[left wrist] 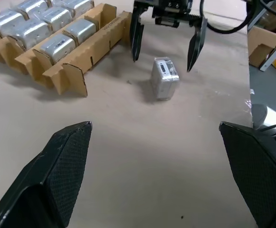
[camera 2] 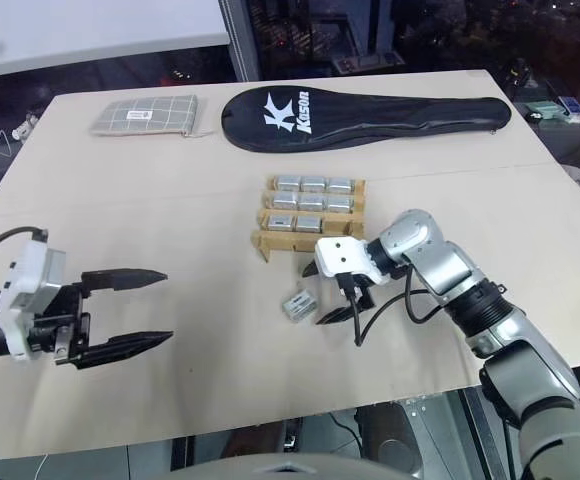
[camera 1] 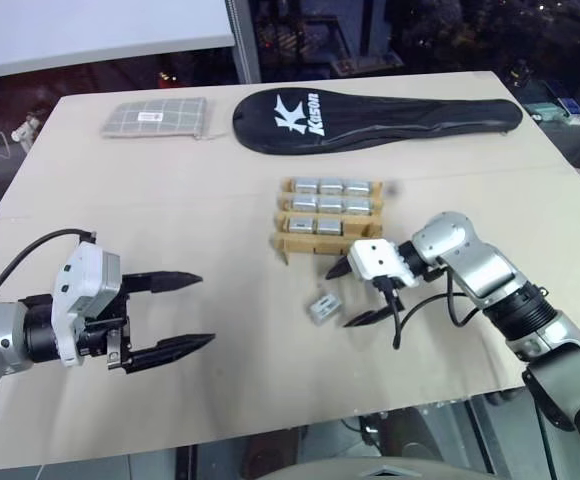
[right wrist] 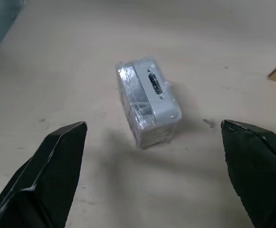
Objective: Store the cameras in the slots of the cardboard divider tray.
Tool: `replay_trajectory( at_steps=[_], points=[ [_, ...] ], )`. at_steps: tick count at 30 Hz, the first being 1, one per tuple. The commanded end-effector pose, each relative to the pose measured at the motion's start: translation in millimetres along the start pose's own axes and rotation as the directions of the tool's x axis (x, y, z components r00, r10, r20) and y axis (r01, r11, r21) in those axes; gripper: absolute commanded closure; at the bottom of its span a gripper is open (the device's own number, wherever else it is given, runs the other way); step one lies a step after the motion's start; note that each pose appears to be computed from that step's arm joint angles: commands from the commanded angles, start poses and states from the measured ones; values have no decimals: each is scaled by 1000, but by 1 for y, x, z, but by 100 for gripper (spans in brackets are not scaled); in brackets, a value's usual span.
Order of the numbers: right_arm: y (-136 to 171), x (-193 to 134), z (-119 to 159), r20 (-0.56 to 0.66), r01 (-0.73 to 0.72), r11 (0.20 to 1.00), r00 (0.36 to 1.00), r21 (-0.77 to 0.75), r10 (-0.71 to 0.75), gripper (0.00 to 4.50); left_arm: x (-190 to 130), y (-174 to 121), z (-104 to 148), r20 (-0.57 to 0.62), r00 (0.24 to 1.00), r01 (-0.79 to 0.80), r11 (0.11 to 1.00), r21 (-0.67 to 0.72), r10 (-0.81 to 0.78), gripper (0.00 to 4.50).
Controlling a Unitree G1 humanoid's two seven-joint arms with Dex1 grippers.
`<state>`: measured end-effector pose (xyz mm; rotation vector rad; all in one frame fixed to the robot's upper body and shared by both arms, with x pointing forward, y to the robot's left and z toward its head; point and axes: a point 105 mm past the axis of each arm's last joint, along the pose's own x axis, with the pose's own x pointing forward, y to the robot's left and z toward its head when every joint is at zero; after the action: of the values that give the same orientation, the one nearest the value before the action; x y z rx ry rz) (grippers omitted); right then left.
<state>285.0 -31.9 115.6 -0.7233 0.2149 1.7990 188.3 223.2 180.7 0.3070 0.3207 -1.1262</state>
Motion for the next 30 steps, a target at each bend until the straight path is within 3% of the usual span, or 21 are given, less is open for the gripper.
replay_trajectory(
  at_steps=[1, 3, 8, 16, 20, 26, 30],
  points=[
    [-3, 0, 12, 9, -8, 998, 1000, -56, 9, 52, -5, -4, 7, -17, 999, 38, 998, 46, -38, 0],
    [-3, 2, 13, 14, -11, 998, 1000, -55, 11, 113, -6, -7, 10, -13, 997, 73, 996, 60, -72, 0],
    [-2, 4, 14, 19, -23, 998, 1000, -50, 24, 374, -3, -12, 23, 55, 980, 186, 977, 103, -193, 0],
    [-1, 5, 11, 19, -8, 999, 1000, -35, 9, 384, 2, -8, 26, 65, 973, 215, 970, 117, -224, 0],
    [-6, -7, 26, 78, 36, 999, 996, -22, -35, 384, 4, -6, 28, 76, 970, 223, 967, 121, -233, 0],
    [-30, -58, 46, 111, 186, 983, 977, -7, -184, 384, 4, -3, 26, 39, 970, 235, 964, 123, -241, 0],
    [-58, -103, 35, 40, 372, 928, 927, 14, -372, 384, 5, 0, 26, 43, 969, 237, 962, 133, -245, 0]
  ],
)
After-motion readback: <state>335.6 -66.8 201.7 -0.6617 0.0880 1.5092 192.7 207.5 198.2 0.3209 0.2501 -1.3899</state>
